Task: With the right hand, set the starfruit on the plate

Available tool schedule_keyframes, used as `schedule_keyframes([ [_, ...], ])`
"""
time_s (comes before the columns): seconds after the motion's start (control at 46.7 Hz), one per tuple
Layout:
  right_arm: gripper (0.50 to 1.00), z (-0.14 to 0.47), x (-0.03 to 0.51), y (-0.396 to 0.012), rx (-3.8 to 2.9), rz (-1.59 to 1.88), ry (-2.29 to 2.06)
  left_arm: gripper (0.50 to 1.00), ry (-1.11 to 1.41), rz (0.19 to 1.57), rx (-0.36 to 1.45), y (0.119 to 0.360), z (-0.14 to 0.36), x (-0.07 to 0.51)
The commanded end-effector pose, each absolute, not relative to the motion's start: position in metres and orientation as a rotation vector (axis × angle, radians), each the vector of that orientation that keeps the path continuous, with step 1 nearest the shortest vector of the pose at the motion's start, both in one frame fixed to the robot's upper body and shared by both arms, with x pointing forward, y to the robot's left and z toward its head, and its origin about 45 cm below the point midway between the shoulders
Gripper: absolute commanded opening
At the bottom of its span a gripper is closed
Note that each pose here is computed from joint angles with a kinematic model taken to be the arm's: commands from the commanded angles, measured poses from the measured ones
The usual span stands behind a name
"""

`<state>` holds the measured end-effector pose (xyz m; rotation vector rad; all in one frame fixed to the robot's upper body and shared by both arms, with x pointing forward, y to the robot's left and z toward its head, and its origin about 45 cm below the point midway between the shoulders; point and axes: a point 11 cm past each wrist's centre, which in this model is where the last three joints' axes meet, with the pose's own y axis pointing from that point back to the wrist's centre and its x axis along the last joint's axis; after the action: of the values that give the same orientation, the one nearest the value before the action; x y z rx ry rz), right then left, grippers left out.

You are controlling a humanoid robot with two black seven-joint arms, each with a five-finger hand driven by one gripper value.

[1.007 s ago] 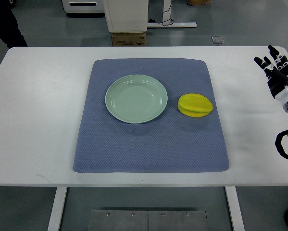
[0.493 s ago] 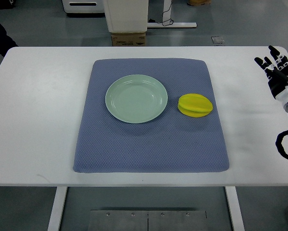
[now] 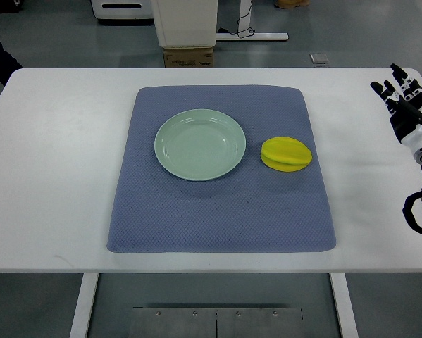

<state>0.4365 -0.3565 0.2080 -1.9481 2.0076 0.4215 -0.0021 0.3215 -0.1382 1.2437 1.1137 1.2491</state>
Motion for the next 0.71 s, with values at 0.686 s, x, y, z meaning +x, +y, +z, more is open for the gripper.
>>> schedule_keyframes([
  [0.686,1.0,0.215,0.438,-0.369,-1.894,0.351,2.074,1.0,1.114,1.248,1.243,0.321,-0.138,-0.002],
])
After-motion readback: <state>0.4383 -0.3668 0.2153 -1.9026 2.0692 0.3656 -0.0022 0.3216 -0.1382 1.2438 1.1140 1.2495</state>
